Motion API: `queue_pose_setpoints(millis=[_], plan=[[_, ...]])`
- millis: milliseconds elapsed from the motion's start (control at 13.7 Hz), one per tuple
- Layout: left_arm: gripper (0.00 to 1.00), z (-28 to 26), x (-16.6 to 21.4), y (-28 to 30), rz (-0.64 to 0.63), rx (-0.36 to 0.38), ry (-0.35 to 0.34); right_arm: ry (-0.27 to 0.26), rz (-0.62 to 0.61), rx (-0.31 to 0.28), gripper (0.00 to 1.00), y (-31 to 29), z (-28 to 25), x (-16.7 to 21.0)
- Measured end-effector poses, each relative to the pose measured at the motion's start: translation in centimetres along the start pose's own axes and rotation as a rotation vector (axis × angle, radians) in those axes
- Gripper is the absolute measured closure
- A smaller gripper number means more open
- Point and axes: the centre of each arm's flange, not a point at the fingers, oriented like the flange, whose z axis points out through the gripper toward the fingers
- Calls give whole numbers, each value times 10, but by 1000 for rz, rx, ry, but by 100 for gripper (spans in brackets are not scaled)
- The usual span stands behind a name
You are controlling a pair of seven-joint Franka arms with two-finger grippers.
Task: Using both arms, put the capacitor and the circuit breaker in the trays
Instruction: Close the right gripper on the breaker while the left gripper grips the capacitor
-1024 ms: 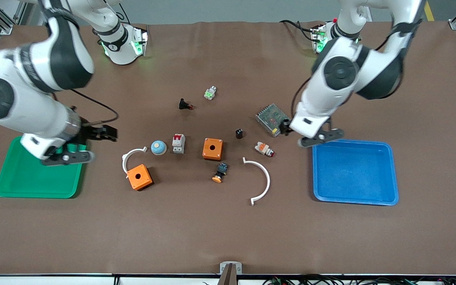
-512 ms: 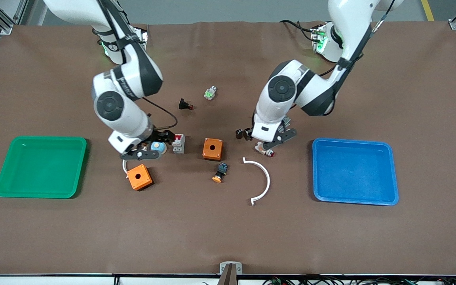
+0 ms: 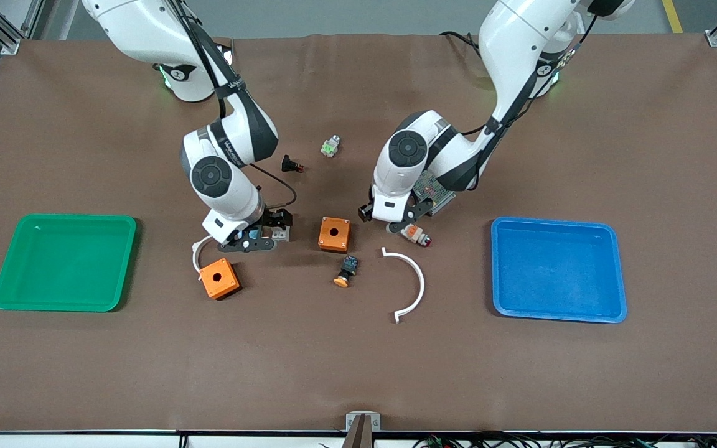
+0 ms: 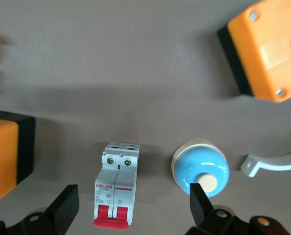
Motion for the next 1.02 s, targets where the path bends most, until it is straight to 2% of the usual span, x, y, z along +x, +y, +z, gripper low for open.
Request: queue_pose_setpoints(millis=[366,439,585,659,732,805,878,1024], plan=[[37,23,-8,1,-5,26,-14,0,26,-7,0,-21,24,-11],[37,24,-8,0,-5,28,-15,-1,27,-9,4,-22,26,-11],[40,26,-7,0,-6,30,-15,-2,29,-10,26,-21,26,-11],[47,27,-7,-1,-7,33,-16,-2,30,-10,39,-20,27,-11],[47,28,-7,-1,-7,35,-16,-2,31,-11,49,-20,27,-11],[52,29,-7,-1,-7,36,-17,-2,32,-11,61,-19,27,-10],[62,29,-7,-2,-8,37,-17,-2,32,-11,60,-19,27,-10],[65,29,-6,-1,-9,38,-16,-10,35,-15,60,-18,26,-10]])
